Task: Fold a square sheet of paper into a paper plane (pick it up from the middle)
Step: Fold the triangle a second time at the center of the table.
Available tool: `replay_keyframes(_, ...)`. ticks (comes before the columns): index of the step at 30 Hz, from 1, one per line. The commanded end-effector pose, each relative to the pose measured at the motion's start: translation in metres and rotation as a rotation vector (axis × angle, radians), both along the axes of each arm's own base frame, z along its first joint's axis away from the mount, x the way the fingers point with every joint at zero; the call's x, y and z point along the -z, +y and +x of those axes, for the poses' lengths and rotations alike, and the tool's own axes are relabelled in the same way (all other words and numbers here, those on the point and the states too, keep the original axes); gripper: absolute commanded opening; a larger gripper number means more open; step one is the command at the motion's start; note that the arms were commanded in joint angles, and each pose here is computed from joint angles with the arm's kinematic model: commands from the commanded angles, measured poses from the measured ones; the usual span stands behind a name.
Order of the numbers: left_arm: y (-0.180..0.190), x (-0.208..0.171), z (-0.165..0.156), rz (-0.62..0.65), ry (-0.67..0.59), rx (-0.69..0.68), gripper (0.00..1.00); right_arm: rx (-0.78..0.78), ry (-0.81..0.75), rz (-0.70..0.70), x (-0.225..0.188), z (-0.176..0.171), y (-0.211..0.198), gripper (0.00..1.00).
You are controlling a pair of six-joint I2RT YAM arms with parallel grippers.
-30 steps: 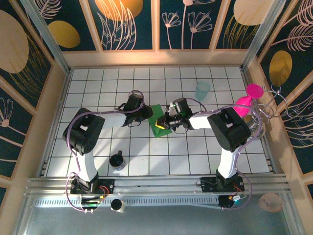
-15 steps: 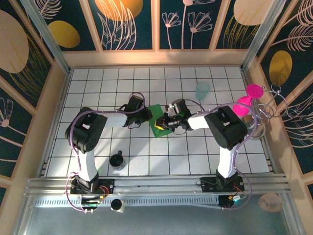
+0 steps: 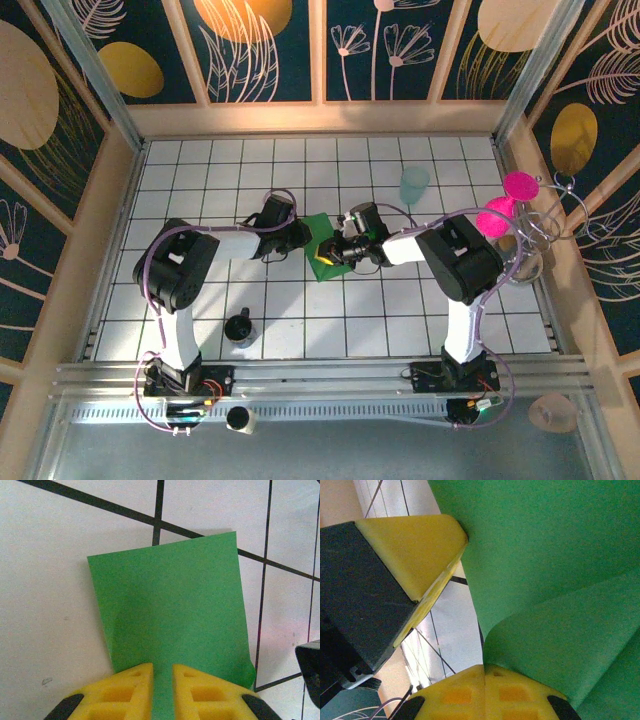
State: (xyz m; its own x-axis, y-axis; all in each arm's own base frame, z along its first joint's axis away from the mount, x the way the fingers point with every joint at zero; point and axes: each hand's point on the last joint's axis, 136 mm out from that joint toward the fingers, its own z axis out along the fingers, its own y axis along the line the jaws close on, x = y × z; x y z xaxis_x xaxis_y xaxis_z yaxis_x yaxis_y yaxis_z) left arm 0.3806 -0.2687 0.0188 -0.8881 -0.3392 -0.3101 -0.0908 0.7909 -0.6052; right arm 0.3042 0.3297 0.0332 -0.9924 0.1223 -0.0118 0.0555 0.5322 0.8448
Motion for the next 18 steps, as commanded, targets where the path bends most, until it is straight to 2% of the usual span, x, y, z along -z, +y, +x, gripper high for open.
replay_keyframes(1, 0.0043, 0.0068, -0.0024, 0.018, 0.026, -0.005, 0.19, 0.02, -0.018, 0.006, 0.0015, 0.007, 0.0054, 0.04)
replay_keyframes(18, 0.0058, 0.0103, -0.0046, 0.023, 0.035, -0.007, 0.19, 0.033, -0.011, 0.002, 0.0061, 0.0083, 0.0043, 0.04)
